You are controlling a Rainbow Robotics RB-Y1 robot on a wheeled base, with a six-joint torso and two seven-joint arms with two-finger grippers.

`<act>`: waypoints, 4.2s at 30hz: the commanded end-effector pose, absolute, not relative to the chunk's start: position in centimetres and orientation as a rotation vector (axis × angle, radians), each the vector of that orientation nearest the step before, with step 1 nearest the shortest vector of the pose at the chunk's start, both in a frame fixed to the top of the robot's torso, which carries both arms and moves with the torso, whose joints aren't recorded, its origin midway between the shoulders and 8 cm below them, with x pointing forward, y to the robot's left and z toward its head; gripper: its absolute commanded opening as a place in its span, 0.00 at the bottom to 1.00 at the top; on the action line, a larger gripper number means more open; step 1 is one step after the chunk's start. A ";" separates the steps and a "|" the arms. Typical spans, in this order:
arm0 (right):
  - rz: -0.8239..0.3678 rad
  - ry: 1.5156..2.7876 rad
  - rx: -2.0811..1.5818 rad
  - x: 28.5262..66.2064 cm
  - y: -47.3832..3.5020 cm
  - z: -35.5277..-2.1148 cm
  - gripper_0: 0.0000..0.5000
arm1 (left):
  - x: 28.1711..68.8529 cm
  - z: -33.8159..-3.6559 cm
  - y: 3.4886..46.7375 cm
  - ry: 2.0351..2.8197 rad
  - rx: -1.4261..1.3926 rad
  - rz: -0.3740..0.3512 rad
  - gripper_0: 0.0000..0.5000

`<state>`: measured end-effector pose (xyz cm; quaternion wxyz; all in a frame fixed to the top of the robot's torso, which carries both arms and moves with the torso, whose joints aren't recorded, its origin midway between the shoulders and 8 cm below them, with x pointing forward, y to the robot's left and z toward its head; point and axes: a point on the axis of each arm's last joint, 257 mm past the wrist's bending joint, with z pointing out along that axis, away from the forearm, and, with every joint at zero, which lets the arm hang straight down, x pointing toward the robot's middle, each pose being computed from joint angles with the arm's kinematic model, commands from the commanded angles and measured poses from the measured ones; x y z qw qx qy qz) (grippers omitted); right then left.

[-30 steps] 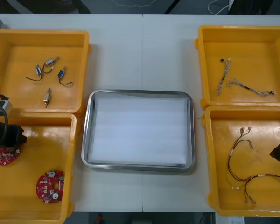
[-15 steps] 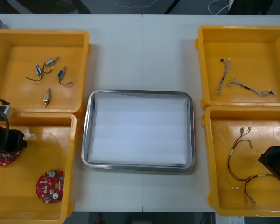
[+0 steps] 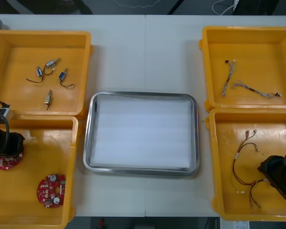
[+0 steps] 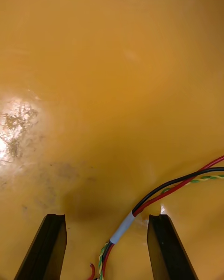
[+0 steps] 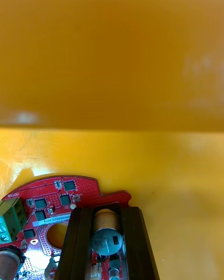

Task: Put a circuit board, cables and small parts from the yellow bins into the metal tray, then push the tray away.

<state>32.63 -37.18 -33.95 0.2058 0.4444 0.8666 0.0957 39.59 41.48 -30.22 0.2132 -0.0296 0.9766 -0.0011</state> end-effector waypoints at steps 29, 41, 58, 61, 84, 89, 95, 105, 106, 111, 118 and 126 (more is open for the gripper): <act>0.297 2.379 1.403 31.2 -34.8 -36.1 0.00 | 35.8 -15.9 37.6 2.656 0.196 0.174 0.00; 0.244 2.313 1.336 31.6 -37.5 -30.8 0.00 | 38.0 -13.2 29.5 2.561 0.451 0.066 0.00; 0.095 2.401 1.130 29.5 -38.5 -21.3 0.00 | 37.2 -14.7 17.3 2.559 0.678 -0.032 0.00; 0.091 2.404 0.981 30.6 -37.8 -19.2 0.00 | 37.0 -15.3 15.2 2.562 0.694 -0.034 0.00; -0.113 2.542 -0.077 32.1 -35.5 -13.7 0.00 | 40.4 -23.2 6.7 2.606 0.688 -0.061 0.00; -0.140 2.544 -0.298 32.3 -34.1 -13.5 0.00 | 40.6 -25.1 6.6 2.629 0.686 -0.058 0.00; -0.178 2.561 -0.461 32.0 -33.2 -13.9 0.00 | 40.6 -26.4 6.6 2.625 0.696 -0.041 0.00; -0.127 2.543 -0.574 32.2 -31.0 -13.4 0.00 | 40.7 -28.1 7.1 2.641 0.689 -0.023 0.01; -0.125 2.548 -0.584 32.1 -30.9 -13.5 0.00 | 40.8 -28.1 7.2 2.640 0.684 -0.019 0.01; -0.105 2.543 -0.635 31.9 -30.1 -13.4 0.00 | 40.9 -28.2 7.5 2.641 0.668 -0.020 0.67; -0.119 2.542 -0.658 32.0 -30.0 -13.7 0.00 | 41.0 -27.5 7.4 2.630 0.649 -0.031 1.00; -0.120 2.540 -0.669 32.0 -29.8 -13.7 0.00 | 41.0 -23.5 8.1 2.610 0.602 -0.035 1.00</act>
